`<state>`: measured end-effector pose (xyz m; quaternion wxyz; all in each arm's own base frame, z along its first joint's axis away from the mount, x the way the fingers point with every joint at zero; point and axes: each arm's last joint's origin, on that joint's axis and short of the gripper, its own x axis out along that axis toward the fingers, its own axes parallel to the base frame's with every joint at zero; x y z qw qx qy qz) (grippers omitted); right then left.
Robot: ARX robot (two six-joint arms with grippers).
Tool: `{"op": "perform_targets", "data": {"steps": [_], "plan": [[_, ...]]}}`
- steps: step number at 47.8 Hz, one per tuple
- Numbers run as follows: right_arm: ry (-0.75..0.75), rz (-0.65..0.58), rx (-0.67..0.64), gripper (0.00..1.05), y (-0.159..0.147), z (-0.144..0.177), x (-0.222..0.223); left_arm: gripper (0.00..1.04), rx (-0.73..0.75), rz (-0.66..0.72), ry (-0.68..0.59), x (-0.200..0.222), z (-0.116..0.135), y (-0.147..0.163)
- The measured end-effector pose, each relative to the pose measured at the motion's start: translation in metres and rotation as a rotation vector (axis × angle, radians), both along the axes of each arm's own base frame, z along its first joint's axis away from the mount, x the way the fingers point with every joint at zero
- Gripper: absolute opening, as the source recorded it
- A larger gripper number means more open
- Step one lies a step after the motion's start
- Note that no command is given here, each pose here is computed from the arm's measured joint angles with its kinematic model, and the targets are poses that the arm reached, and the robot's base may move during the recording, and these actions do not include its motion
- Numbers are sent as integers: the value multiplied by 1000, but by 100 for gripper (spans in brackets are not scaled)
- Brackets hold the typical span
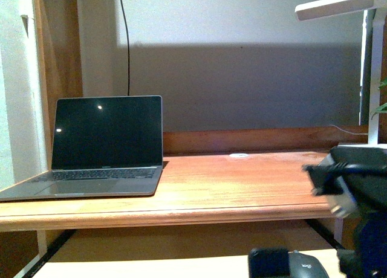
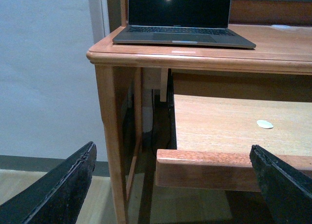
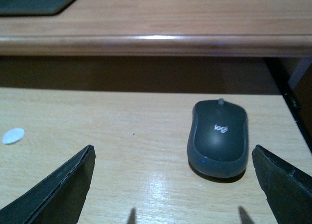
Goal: Place mouse
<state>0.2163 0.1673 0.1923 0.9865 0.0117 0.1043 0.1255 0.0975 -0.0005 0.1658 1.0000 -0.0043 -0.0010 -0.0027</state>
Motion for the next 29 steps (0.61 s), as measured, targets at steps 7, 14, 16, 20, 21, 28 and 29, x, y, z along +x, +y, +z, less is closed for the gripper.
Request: {"op": "perform_targets", "data": {"steps": [7, 14, 16, 20, 21, 28, 29], "plan": [[16, -30, -64, 97, 14, -11, 14, 97, 0, 0, 0, 0, 0, 0], [3, -84, -112, 97, 24, -10, 29, 97, 0, 0, 0, 0, 0, 0], [1, -101, -126, 97, 27, -10, 33, 97, 0, 0, 0, 0, 0, 0], [10, -118, -152, 97, 32, -10, 40, 97, 0, 0, 0, 0, 0, 0], [16, -120, -160, 97, 33, -10, 41, 97, 0, 0, 0, 0, 0, 0], [56, -154, -211, 97, 37, -17, 48, 97, 0, 0, 0, 0, 0, 0], [62, -160, -219, 97, 38, -18, 50, 97, 0, 0, 0, 0, 0, 0]]}}
